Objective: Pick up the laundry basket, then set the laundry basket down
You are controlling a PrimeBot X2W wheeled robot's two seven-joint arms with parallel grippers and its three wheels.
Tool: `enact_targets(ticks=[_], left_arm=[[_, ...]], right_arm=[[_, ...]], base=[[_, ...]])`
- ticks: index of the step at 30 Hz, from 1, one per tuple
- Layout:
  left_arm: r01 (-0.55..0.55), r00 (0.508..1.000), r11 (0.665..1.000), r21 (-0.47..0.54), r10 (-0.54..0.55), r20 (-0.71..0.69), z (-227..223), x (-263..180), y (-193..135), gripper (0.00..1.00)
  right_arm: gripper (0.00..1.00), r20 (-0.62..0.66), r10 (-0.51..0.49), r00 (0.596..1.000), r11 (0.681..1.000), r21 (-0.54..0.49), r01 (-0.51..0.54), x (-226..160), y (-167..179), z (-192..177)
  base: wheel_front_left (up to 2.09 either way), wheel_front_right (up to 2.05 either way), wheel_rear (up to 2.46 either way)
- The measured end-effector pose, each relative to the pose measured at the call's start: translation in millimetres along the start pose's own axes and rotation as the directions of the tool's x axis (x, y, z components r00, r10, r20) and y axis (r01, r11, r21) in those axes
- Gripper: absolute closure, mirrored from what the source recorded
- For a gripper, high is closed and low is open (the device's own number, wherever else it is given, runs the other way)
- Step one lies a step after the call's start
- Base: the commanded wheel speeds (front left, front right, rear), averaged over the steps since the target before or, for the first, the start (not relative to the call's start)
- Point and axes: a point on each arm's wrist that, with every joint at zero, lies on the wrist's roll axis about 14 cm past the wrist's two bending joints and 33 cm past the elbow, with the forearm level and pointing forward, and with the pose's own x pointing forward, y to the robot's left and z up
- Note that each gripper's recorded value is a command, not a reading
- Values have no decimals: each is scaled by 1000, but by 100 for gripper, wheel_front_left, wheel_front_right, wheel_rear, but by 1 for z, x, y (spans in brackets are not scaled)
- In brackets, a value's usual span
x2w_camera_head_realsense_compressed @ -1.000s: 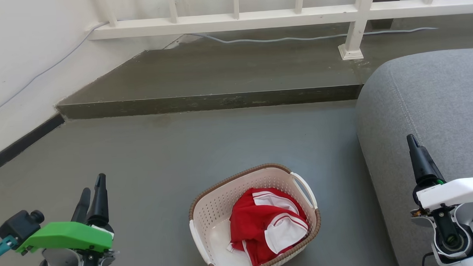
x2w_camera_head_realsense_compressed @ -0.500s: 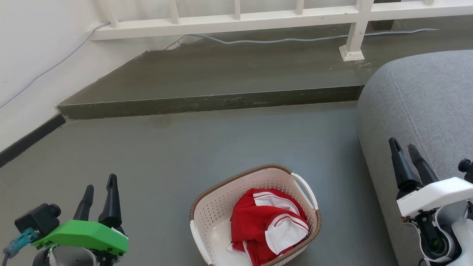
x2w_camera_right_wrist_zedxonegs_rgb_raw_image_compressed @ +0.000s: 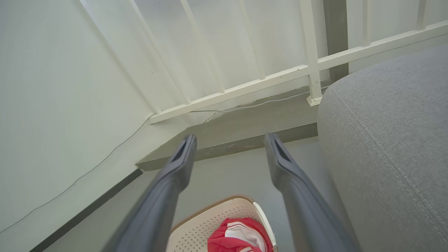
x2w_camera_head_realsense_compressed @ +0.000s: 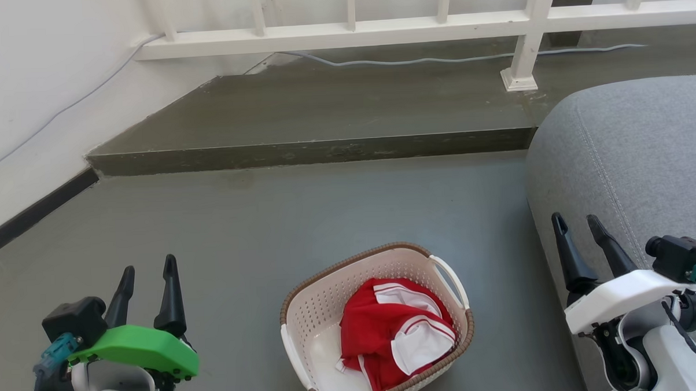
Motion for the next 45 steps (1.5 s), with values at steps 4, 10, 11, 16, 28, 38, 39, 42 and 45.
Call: enact_targets(ticks=[4,10,11,16,28,38,39,42,45], left_arm=[[3,1000,998,61,-4,11,2,-1,0,0],[31,999,986,167,-35,25,1,-3,-8,0],[30,999,983,179,-35,28,1,-3,-8,0],[47,997,965,258,-59,39,2,-4,-13,0],[110,990,904,414,-137,35,-7,-7,-29,0],[105,993,908,406,-116,2,-15,-7,-24,0],[104,993,908,406,-115,1,-15,-7,-24,0],[104,994,908,407,-112,-4,-16,-7,-23,0],[103,994,908,407,-110,-6,-17,-7,-22,0]], right_arm=[[0,4,4,1000,998,-59,-4,0,1,-1],[0,3,29,1000,989,-147,-29,-1,7,-4],[0,0,32,1000,986,-162,-31,-1,7,-5],[0,0,41,999,973,-228,-40,-2,9,-8],[0,-9,76,997,927,-367,-74,-4,14,-17],[0,-13,61,998,929,-365,-61,-4,9,-18],[0,-13,60,998,929,-365,-61,-4,9,-18],[0,-12,57,998,929,-364,-57,-4,8,-17],[0,-9,54,999,930,-364,-54,-4,7,-17]], base=[[0,0,0],[0,0,0],[0,0,0],[0,0,0],[0,0,0],[0,0,0],[0,0,0],[0,0,0],[0,0,0]])
